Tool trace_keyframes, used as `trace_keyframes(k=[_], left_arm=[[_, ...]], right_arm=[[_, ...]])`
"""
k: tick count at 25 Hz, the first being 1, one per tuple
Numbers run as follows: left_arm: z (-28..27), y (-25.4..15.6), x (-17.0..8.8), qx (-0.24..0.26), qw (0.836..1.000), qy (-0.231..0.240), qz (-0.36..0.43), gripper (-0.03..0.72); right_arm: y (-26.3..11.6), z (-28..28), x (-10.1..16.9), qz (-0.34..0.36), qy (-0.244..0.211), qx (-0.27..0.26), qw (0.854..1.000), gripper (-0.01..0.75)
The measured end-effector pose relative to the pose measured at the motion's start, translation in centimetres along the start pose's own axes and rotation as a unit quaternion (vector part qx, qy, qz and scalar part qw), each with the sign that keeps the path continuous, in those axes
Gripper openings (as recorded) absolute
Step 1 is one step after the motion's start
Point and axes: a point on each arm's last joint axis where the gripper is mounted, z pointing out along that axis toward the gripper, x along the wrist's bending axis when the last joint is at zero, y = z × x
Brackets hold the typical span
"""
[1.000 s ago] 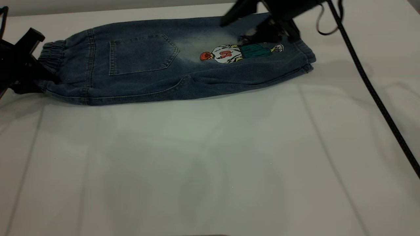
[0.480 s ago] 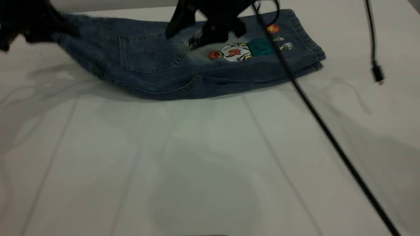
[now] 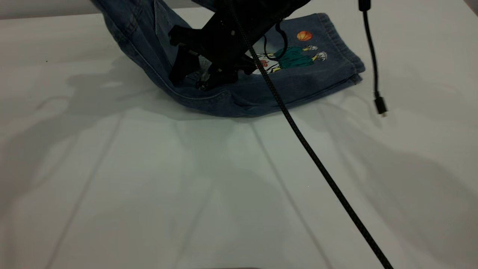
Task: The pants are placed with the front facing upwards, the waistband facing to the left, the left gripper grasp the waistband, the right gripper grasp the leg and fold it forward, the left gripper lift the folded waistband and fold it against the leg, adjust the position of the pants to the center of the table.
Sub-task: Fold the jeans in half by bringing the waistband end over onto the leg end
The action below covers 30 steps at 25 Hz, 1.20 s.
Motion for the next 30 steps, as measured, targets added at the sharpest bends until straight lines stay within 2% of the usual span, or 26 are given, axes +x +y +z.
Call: trace_keyframes(k=[8,11,20,23,30], left_arm=[[-1.4,0.6,-1.2,-0.021,0.999,-0.009,0.023,0.106],[-1.7,0.6,-2.7,-0.025,0.999,-0.022,0.037,0.106],[-0.7,-0.4,-8.8,-0.038,0.992,-0.061,0.100,0.106],[-0.5,-0.8,-9.7,-0.042,0.991,-0.063,0.108,0.106],[0.8,-1.8,-11.3,-0.040,0.989,-0.066,0.122,0.106]], right_arm=[[2.9,-5.9,-4.9,-0.001,-0.084,-0.018,0.996,0.379],[2.5,-6.0,-6.1,0.009,-0.100,-0.001,0.995,0.379],[2.2,-5.7,-5.0,-0.002,-0.097,0.013,0.995,0.379],[3.8,-9.1,-5.4,-0.006,-0.110,-0.015,0.994,0.379],[7.9,-21.7,-5.7,-0.008,-0.141,-0.131,0.981,0.379]])
